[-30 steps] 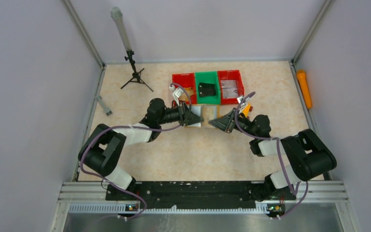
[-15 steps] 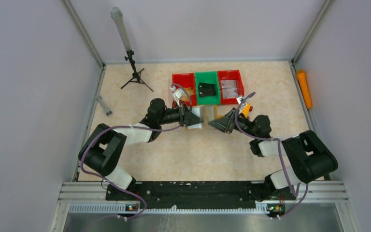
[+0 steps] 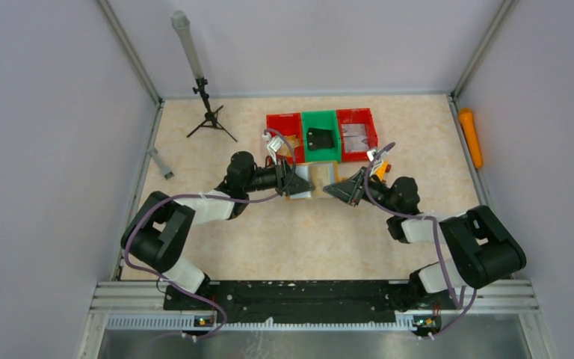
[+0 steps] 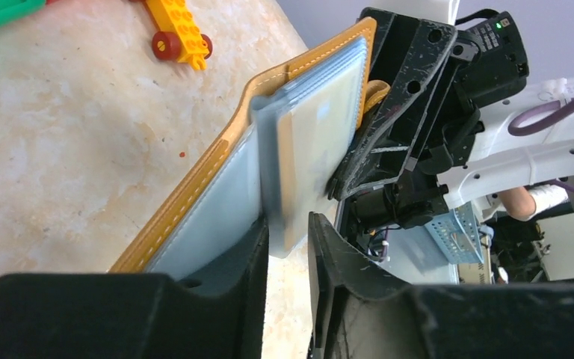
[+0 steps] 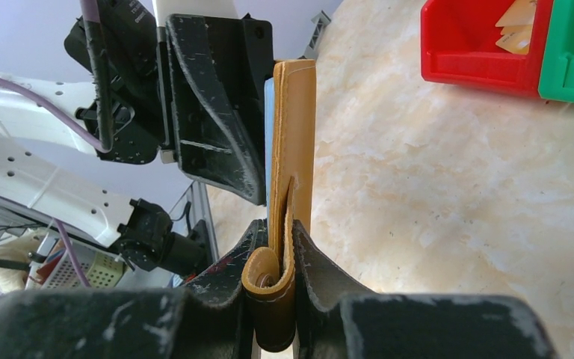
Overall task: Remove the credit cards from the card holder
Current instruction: Remove the credit card from the card holder.
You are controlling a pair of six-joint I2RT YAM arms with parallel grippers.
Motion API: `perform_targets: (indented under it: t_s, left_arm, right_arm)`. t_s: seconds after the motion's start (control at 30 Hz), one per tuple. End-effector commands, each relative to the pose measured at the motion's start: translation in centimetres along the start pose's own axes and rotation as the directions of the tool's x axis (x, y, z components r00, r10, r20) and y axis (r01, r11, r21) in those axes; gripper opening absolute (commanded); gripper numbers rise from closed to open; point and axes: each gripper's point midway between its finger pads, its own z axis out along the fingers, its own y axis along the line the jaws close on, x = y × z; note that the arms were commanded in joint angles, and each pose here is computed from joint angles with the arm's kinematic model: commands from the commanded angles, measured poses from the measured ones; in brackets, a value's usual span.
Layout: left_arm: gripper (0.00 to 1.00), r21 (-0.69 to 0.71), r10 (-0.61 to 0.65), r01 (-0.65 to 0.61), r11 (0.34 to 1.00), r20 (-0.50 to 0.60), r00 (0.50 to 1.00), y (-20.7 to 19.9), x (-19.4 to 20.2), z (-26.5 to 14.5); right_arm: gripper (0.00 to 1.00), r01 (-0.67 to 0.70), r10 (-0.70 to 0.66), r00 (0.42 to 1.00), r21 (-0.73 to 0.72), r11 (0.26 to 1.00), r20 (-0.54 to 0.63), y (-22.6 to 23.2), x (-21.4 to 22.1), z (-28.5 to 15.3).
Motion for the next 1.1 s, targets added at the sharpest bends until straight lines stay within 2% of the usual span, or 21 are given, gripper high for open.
perform_targets:
  t_s: [0.0,0.17,0.27,0.37,0.43,0.47,0.5,0.57,0.6,0.67,0.73,0.87,0.9,0.93,0.97,1.07]
  left_arm:
    - [0.32,0.083,0.059,-0.062,0.995,0.034,0.998,-2.1,-1.4,-0.1]
    - [0.28,0.15,0.057,-0.06,0.987,0.027,0.998,-3.1,-1.3,-0.1]
    - [0.19,0.16,0.051,-0.054,0.986,0.019,0.999,-3.2,-1.2,0.0]
    - [0.03,0.185,0.051,-0.053,0.981,0.012,0.999,-3.7,-1.1,0.1]
    - [0.01,0.194,0.05,-0.051,0.98,0.009,0.999,-3.8,-1.0,0.2]
    - [0.03,0.197,0.05,-0.05,0.979,0.006,0.999,-3.8,-1.0,0.2]
    - [0.1,0.2,0.05,-0.05,0.979,0.006,0.999,-3.9,-1.0,0.2]
    - [0.34,0.201,0.049,-0.049,0.978,0.005,0.999,-3.9,-0.9,0.2]
    - [0.42,0.198,0.049,-0.049,0.979,0.006,0.999,-3.9,-0.9,0.2]
    - [0.45,0.182,0.045,-0.045,0.982,0.002,0.999,-3.6,-0.8,0.3]
    - [0.39,0.138,0.036,-0.034,0.99,-0.008,0.999,-2.7,-0.7,0.5]
    - [0.11,0.069,0.043,-0.042,0.997,-0.015,0.999,-1.4,-0.7,0.7]
    - [0.06,0.061,0.046,-0.046,0.997,-0.015,0.999,-1.3,-0.8,0.7]
    - [0.01,0.054,0.047,-0.046,0.997,-0.016,0.999,-1.1,-0.8,0.7]
    - [0.0,0.044,0.049,-0.048,0.998,-0.015,0.999,-1.0,-0.8,0.7]
    - [0.0,0.019,0.048,-0.048,0.999,-0.012,0.999,-0.5,-0.9,0.5]
  right_arm:
    - [0.0,0.083,-0.079,0.996,-0.115,0.99,0.033,2.9,-1.2,0.2]
    - [0.0,0.07,-0.067,0.997,-0.129,0.989,0.028,3.0,-1.1,0.3]
    - [0.0,0.062,-0.059,0.998,-0.137,0.989,0.021,3.0,-1.0,0.4]
    - [0.0,0.052,-0.051,0.999,-0.133,0.99,0.015,2.8,-0.9,0.5]
    - [0.0,0.052,-0.051,0.999,-0.129,0.99,0.013,2.7,-0.8,0.5]
    - [0.0,0.051,-0.05,0.999,-0.123,0.991,0.01,2.5,-0.8,0.6]
    - [0.0,0.05,-0.05,0.999,-0.115,0.992,0.005,2.4,-0.7,0.7]
    - [0.0,0.051,-0.052,0.999,-0.11,0.993,-0.006,2.3,-0.5,0.9]
    - [0.0,0.053,-0.054,0.999,-0.114,0.992,-0.007,2.4,-0.5,0.9]
    - [0.0,0.058,-0.059,0.998,-0.123,0.991,-0.009,2.6,-0.5,0.9]
    - [0.0,0.065,-0.066,0.998,-0.142,0.988,-0.005,3.1,-0.5,0.8]
    - [0.0,0.074,-0.076,0.997,-0.182,0.98,-0.004,4.0,-0.5,0.7]
    - [0.01,0.077,-0.079,0.997,-0.182,0.98,-0.004,4.0,-0.5,0.7]
    - [0.08,0.077,-0.079,0.997,-0.18,0.981,-0.003,4.0,-0.5,0.7]
    - [0.14,0.078,-0.08,0.997,-0.178,0.981,-0.002,4.0,-0.5,0.7]
    - [0.23,0.089,-0.089,0.996,-0.159,0.983,0.007,3.9,-0.7,0.6]
